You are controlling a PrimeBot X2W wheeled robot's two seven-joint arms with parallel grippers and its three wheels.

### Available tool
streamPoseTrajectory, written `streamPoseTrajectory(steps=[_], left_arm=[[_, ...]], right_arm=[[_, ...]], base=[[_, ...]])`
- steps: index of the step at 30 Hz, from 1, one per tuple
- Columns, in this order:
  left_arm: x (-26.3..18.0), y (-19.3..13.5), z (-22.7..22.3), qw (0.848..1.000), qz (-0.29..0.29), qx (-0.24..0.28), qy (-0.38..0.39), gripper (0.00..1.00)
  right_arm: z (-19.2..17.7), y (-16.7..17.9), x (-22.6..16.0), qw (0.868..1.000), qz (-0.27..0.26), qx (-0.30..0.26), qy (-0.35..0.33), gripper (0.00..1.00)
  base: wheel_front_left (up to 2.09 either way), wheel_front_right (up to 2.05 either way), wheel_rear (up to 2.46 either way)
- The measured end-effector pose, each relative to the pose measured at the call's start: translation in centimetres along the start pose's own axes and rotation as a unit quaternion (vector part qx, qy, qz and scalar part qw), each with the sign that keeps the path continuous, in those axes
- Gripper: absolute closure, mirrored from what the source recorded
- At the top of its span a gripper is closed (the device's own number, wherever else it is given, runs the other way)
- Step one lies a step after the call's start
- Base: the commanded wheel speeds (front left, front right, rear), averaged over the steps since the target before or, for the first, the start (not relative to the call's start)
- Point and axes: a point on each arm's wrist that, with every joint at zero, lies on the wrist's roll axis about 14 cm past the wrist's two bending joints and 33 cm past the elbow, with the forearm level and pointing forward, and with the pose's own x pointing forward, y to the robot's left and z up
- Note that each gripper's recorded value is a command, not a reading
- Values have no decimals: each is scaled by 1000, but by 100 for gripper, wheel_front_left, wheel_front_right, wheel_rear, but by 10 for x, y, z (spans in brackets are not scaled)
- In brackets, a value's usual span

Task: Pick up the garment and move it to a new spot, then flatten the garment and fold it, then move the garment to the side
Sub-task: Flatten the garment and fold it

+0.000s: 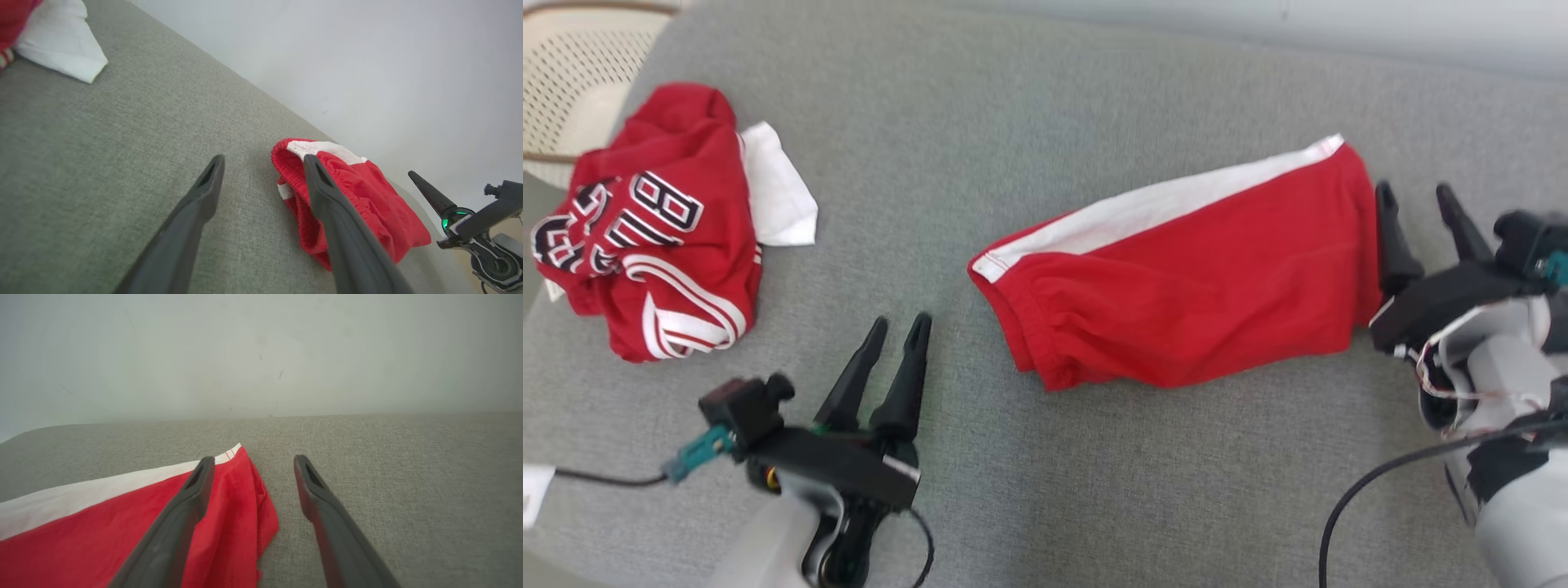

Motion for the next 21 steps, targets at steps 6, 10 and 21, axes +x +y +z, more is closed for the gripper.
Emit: streamPoseTrajectory(steps=[6, 10, 21], left_arm=[[-23, 10, 16, 998, 24, 53, -28, 0], [-39, 20, 21, 996, 48, 68, -39, 0], [-62, 42, 25, 992, 89, 80, -44, 0]], right_arm=[[0, 1, -16, 1000, -11, 0, 1, 0], [-9, 7, -15, 1000, -14, 8, 10, 0], [-32, -6, -3, 998, -47, 32, 34, 0]], base=[[0, 0, 0], [0, 0, 0], [0, 0, 0]])
